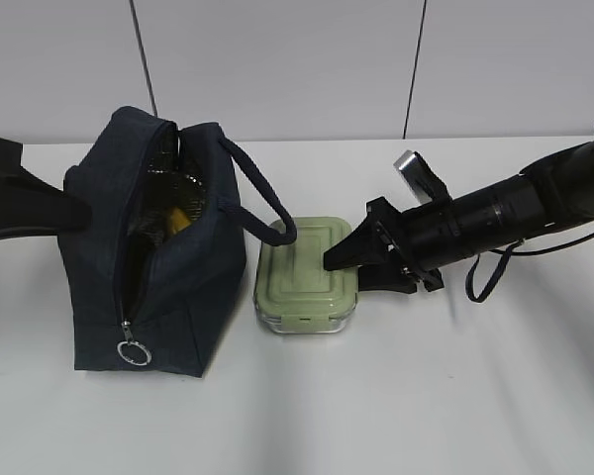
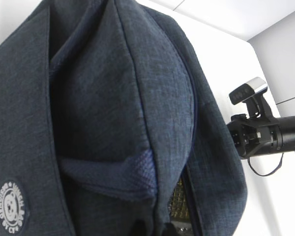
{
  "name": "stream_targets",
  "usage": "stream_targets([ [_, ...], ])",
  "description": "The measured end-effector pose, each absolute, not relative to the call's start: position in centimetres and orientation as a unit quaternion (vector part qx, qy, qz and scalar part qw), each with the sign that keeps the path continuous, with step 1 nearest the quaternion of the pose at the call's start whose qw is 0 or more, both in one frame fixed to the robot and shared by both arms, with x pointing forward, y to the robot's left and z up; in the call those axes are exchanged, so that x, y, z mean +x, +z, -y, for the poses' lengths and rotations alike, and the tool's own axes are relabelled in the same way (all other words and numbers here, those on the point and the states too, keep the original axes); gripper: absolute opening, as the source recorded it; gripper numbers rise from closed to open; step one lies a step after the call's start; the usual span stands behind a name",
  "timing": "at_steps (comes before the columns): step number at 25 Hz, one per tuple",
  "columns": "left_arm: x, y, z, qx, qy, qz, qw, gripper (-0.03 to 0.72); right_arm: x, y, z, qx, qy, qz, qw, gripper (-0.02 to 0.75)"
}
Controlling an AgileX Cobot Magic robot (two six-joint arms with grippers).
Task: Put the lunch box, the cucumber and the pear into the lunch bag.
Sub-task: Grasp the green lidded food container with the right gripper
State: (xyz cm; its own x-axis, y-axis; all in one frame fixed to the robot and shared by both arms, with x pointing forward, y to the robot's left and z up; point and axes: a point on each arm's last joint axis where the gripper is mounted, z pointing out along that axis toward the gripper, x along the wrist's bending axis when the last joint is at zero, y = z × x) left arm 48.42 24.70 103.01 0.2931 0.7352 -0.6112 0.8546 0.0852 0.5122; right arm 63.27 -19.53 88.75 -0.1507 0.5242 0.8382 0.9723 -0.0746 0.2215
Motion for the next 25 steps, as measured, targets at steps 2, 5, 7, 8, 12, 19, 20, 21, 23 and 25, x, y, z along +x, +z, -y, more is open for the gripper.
stream_targets([
  [2, 48.42, 103.01, -24.7, 0.673, -0.068, -0.591, 0.44, 0.002, 63.26, 88.76, 19.52, -0.596, -0.426, 0.627, 0.264, 0.393],
  [5, 48.42, 103.01, -24.7, 0.673, -0.068, -0.591, 0.44, 0.002, 63.25, 88.77, 19.51, -0.595, -0.427, 0.627, 0.264, 0.392],
  [7, 48.42, 103.01, -24.7, 0.673, -0.068, -0.591, 0.44, 0.002, 63.25, 88.77, 19.51, -0.595, -0.427, 0.628, 0.264, 0.39],
  [8, 48.42, 103.01, -24.7, 0.673, -0.068, -0.591, 0.44, 0.002, 63.25, 88.77, 19.51, -0.594, -0.427, 0.628, 0.264, 0.389],
  [12, 48.42, 103.01, -24.7, 0.673, -0.068, -0.591, 0.44, 0.002, 63.24, 88.78, 19.5, -0.594, -0.427, 0.628, 0.264, 0.37],
  [19, 48.42, 103.01, -24.7, 0.673, -0.068, -0.591, 0.44, 0.002, 63.23, 88.79, 19.49, -0.593, -0.428, 0.629, 0.265, 0.368],
  [20, 48.42, 103.01, -24.7, 0.673, -0.068, -0.591, 0.44, 0.002, 63.22, 88.8, 19.49, -0.592, -0.428, 0.629, 0.266, 0.368],
  [21, 48.42, 103.01, -24.7, 0.673, -0.068, -0.591, 0.44, 0.002, 63.2, 88.81, 19.48, -0.591, -0.428, 0.629, 0.266, 0.368],
  [23, 48.42, 103.01, -24.7, 0.673, -0.068, -0.591, 0.44, 0.002, 63.14, 88.82, 19.45, -0.588, -0.428, 0.631, 0.269, 0.366],
  [25, 48.42, 103.01, -24.7, 0.673, -0.068, -0.591, 0.44, 0.002, 63.05, 88.85, 19.38, -0.584, -0.43, 0.631, 0.276, 0.365],
])
